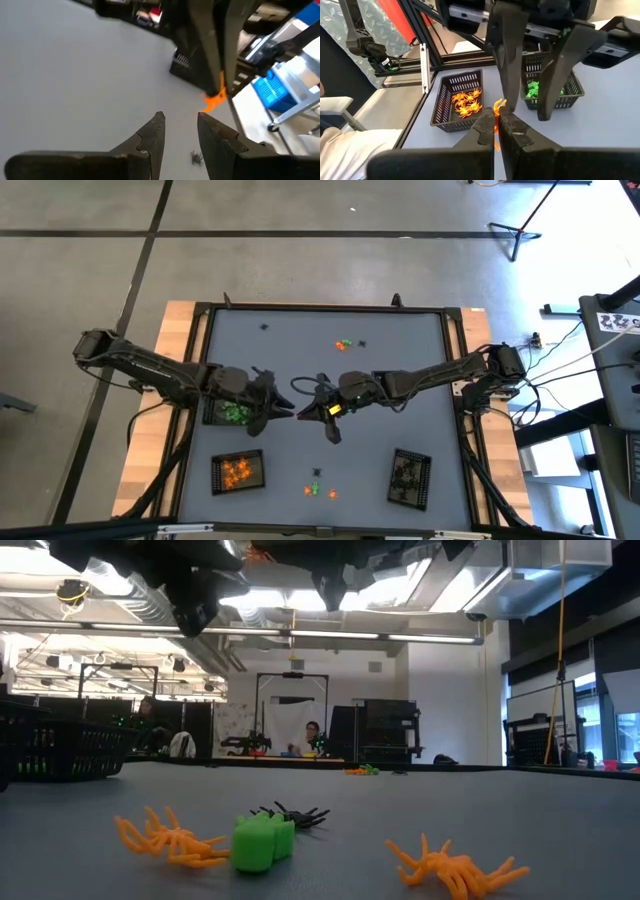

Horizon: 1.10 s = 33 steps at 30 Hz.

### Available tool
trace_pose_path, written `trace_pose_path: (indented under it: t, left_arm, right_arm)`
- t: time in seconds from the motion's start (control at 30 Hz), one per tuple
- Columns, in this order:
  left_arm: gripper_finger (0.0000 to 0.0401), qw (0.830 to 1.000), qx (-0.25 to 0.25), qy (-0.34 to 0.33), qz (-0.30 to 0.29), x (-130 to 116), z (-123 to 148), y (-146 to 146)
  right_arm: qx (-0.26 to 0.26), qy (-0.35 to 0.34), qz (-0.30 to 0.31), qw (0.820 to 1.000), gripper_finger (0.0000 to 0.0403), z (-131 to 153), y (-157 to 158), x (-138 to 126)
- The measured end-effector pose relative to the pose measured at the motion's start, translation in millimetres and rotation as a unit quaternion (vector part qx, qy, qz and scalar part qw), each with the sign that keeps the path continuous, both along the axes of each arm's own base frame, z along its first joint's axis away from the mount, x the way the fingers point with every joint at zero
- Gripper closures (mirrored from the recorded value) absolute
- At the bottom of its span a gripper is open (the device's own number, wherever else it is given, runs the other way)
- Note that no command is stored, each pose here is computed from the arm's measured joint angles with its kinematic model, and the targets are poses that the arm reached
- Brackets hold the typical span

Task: Sort Halloween decoration
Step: Put the orange spider toy into the bottom left black bin

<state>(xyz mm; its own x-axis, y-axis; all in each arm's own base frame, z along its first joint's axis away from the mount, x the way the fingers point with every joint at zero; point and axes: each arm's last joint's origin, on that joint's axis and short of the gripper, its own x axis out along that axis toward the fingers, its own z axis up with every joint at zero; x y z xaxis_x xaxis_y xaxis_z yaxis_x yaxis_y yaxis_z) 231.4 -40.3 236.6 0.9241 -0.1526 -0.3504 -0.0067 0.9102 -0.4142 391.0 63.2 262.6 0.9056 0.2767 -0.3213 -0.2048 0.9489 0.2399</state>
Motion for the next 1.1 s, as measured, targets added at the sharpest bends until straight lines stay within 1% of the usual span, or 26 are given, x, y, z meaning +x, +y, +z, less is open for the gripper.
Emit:
trace_pose_path:
  t: [0.23,0.47,0.67,0.73,0.9,1.0,1.1]
  left_arm:
    - [0.0293,0.998,0.033,-0.046,-0.033,1,6,-13]
    - [0.0293,0.997,0.048,-0.047,-0.038,8,-2,-25]
    - [0.0293,0.996,0.068,-0.048,-0.001,10,-4,-25]
    - [0.0293,0.996,0.078,-0.051,0.003,11,-4,-25]
    - [0.0295,0.995,0.079,-0.066,0.002,11,-1,-25]
    - [0.0312,0.994,0.086,-0.067,0.001,11,-1,-25]
    - [0.0348,0.994,0.087,-0.066,-0.001,11,-1,-26]
  right_arm:
    - [0.001,-0.015,0.0,1.0,0.0396,3,0,1]
    - [0.0,-0.026,-0.007,1.0,0.0396,4,-3,2]
    - [-0.001,-0.023,-0.01,1.0,0.0396,4,-5,2]
    - [-0.001,-0.023,-0.011,1.0,0.0396,4,-5,2]
    - [-0.001,-0.022,-0.011,1.0,0.0396,4,-5,2]
    - [-0.001,-0.022,-0.011,1.0,0.0396,4,-5,2]
    - [-0.001,-0.023,-0.01,1.0,0.0396,4,-5,2]
